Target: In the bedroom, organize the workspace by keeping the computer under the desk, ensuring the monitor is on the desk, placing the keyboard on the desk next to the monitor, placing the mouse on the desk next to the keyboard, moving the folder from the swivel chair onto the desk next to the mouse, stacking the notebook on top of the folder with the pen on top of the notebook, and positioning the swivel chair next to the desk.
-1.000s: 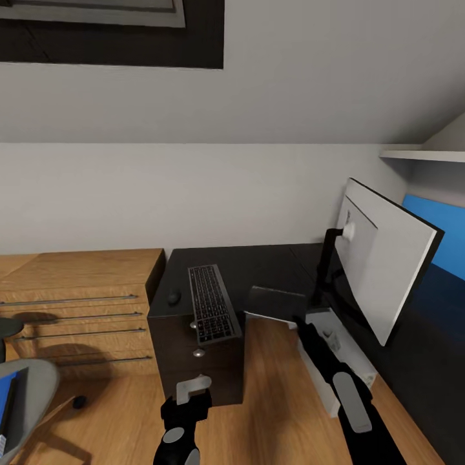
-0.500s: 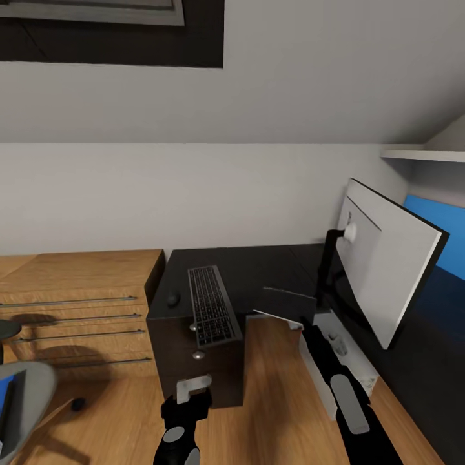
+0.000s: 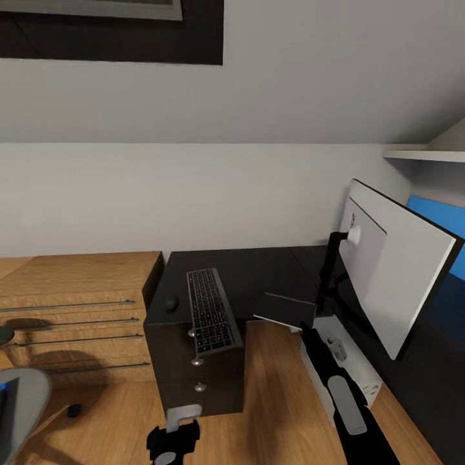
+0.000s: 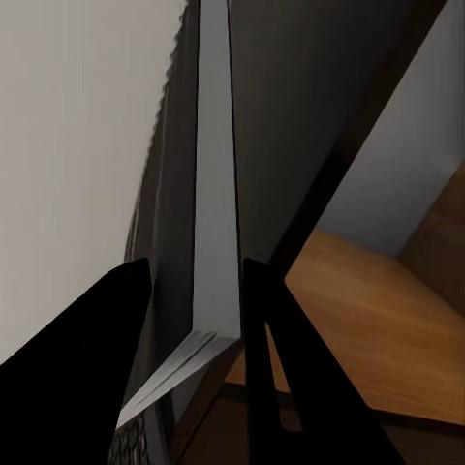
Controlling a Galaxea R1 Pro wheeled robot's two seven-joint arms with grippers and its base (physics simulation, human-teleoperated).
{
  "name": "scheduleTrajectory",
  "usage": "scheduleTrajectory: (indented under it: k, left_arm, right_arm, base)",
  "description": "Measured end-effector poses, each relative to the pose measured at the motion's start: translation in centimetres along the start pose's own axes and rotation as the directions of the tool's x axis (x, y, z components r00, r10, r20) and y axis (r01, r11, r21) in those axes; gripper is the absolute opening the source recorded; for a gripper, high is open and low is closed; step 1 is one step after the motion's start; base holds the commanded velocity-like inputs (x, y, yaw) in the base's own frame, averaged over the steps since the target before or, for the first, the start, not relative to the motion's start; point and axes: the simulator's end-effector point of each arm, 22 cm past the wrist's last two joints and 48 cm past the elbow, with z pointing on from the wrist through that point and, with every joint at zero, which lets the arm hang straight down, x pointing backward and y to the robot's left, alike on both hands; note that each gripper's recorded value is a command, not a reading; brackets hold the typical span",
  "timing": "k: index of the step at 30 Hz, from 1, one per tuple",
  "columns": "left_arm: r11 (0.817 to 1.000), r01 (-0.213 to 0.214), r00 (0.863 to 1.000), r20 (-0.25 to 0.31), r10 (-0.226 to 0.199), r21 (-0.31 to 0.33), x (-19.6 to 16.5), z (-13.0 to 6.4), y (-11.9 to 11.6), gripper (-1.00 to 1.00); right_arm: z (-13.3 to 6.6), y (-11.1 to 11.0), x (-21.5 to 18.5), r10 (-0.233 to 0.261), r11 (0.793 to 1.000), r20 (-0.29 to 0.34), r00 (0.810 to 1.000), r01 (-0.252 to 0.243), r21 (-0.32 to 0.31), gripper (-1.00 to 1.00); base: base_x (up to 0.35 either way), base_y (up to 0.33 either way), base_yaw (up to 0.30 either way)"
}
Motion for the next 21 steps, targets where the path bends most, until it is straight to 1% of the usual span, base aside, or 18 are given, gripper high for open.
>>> scheduleTrajectory:
  k: [2, 4, 9, 11, 17, 21]
  left_arm:
    - [0.999, -0.027, 0.999, -0.045, 0.026, -0.022, 2.5, 0.6, 1.0, 1.0]
    - [0.999, -0.039, 0.997, -0.064, 0.036, -0.037, 4.0, 1.0, 1.7, 1.0]
    - [0.997, -0.041, 0.997, -0.071, 0.037, -0.061, 5.8, 1.4, 2.8, 1.0]
    - [0.997, -0.047, 0.996, -0.08, 0.041, -0.069, 6.5, 1.6, 3.2, 1.0]
    - [0.996, -0.05, 0.995, -0.086, 0.044, -0.077, 7.0, 1.7, 3.6, 1.0]
    - [0.996, -0.051, 0.995, -0.087, 0.044, -0.079, 7.1, 1.7, 3.7, 1.0]
  right_arm:
    - [0.0, 0.0, 0.0, 0.0, 1.0, 0.001, 1.0, 0.0, 0.001, -1.0]
    - [0.0, -0.1, 0.0, -0.001, 1.0, 0.001, 1.0, 0.001, 0.002, -1.0]
    - [0.0, -0.1, -0.1, -0.002, 1.0, 0.002, 1.0, 0.002, 0.003, -1.0]
    - [0.0, -0.2, 0.0, -0.002, 1.0, 0.004, 1.0, 0.002, 0.007, -1.0]
    - [-0.1, -1.0, -0.1, -0.004, 1.0, 0.03, 1.0, 0.003, 0.025, -1.0]
    - [0.0, -1.0, 0.6, -0.013, 1.0, 0.026, 1.0, 0.012, 0.025, -1.0]
  base:
    - [0.002, 0.0, 0.0]
    - [0.0, 0.0, 0.0]
    - [0.056, 0.0, 0.0]
    - [0.223, 0.0, 0.0]
    - [0.286, 0.0, 0.0]
    - [0.205, 0.0, 0.0]
